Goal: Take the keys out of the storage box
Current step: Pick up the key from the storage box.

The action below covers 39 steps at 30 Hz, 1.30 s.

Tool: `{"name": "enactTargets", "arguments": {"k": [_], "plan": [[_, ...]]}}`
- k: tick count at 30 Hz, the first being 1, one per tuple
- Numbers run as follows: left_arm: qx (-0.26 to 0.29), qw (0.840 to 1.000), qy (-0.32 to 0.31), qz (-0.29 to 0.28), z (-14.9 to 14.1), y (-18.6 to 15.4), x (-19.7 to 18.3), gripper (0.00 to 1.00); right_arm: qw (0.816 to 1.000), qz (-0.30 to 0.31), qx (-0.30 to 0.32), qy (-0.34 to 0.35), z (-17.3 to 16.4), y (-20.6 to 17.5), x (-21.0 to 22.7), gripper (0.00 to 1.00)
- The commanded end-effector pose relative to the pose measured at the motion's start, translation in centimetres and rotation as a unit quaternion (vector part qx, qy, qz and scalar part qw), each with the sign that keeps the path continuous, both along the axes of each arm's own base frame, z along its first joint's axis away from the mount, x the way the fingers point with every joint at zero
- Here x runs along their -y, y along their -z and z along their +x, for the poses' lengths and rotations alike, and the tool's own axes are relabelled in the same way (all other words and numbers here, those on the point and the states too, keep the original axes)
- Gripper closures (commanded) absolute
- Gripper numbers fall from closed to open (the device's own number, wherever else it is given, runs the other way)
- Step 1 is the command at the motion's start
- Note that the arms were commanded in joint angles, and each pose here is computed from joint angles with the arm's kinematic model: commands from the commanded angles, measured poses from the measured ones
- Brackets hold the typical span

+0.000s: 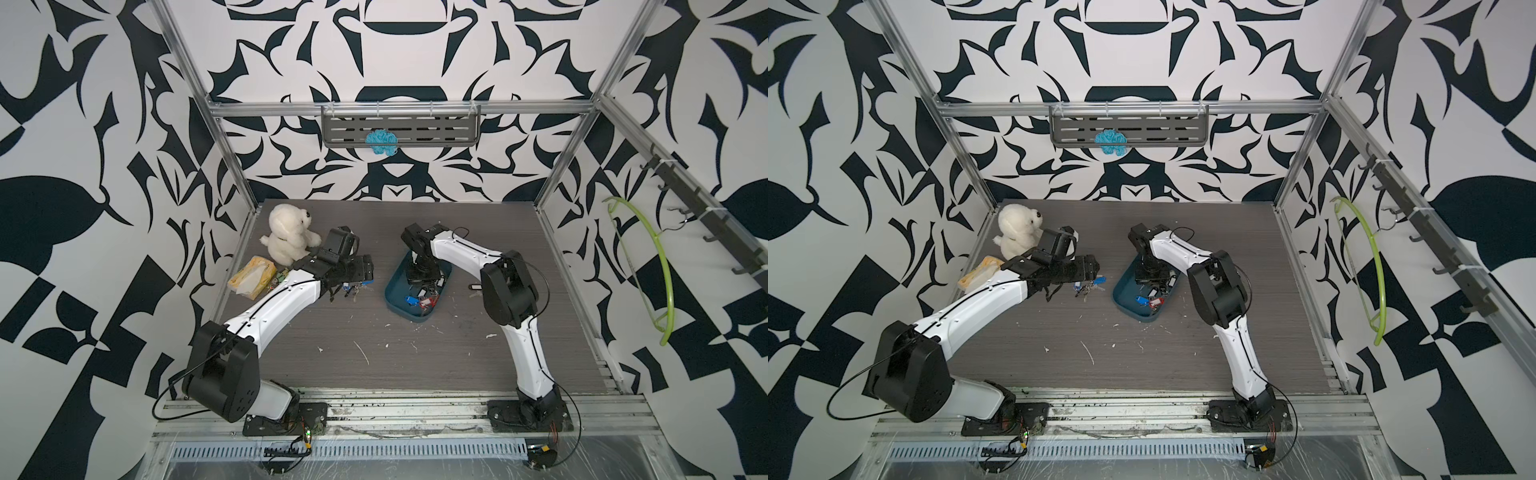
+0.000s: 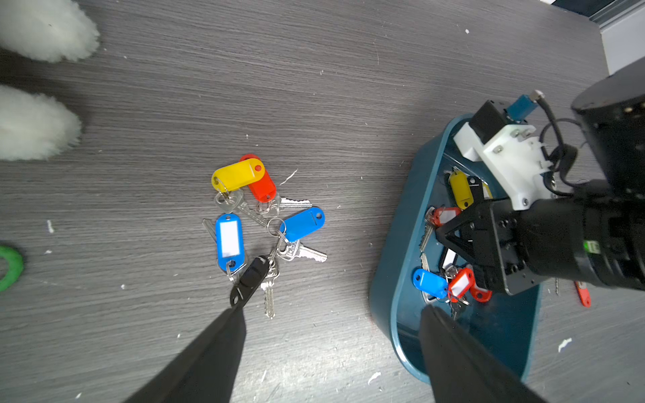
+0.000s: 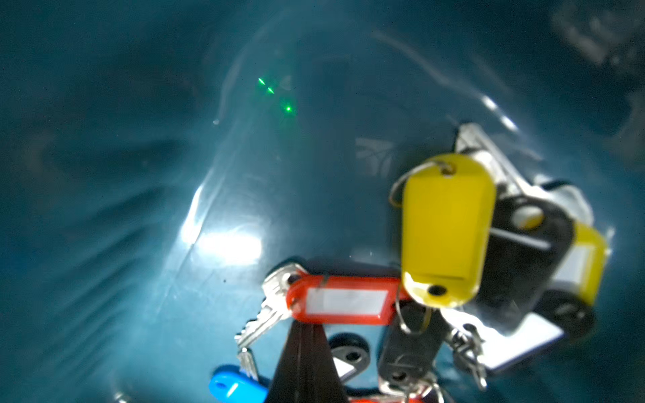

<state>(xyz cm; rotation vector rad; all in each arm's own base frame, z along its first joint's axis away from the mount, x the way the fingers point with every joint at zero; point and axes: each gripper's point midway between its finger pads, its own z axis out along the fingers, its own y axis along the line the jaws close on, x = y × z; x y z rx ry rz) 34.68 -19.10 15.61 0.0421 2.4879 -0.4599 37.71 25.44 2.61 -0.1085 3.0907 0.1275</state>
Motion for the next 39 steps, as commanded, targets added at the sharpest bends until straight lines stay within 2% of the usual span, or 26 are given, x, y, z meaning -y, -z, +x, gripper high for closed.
{"name": "enactTargets", "arguments": {"k": [1, 8, 11, 12, 16, 17, 18, 25, 39], "plan": [[-0.007, 1.000, 0.000, 0.007, -0.2, 0.4, 0.0, 0.14, 1.000, -0.006, 0.024, -0.002, 0.7, -1.9, 0.1, 1.00], [-0.005, 1.000, 0.000, 0.008, -0.2, 0.3, -0.1, 0.14, 0.999, 0.006, 0.051, 0.011, 0.8, -4.5, 0.4, 1.00], [-0.005, 1.000, 0.001, 0.007, -0.2, 0.3, 0.0, 0.14, 0.998, 0.010, 0.053, 0.010, 0.8, -5.0, 0.4, 0.64], [-0.004, 1.000, 0.002, 0.006, -0.2, 0.2, 0.0, 0.14, 0.999, 0.010, 0.051, 0.007, 0.9, -5.0, 0.4, 0.56], [-0.005, 1.000, 0.002, 0.007, -0.2, 0.4, 0.1, 0.14, 1.000, -0.002, 0.030, 0.008, 1.1, -4.2, 1.1, 0.44], [-0.005, 1.000, 0.002, 0.007, -0.3, 0.3, 0.1, 0.14, 1.000, 0.000, 0.027, 0.004, 1.1, -4.0, 0.9, 0.32], [-0.007, 1.000, 0.002, 0.009, -0.3, 0.5, 0.0, 0.14, 1.000, 0.003, 0.025, 0.003, 1.2, -3.8, 0.7, 0.29], [-0.011, 1.000, 0.003, 0.010, -0.3, 0.7, 0.0, 0.14, 1.000, -0.002, 0.013, 0.003, 2.0, -2.3, 0.1, 0.29], [-0.009, 1.000, 0.006, 0.013, -0.3, 0.5, 0.0, 0.14, 1.000, -0.011, 0.017, 0.018, 2.9, -2.5, 0.0, 0.59]]}}
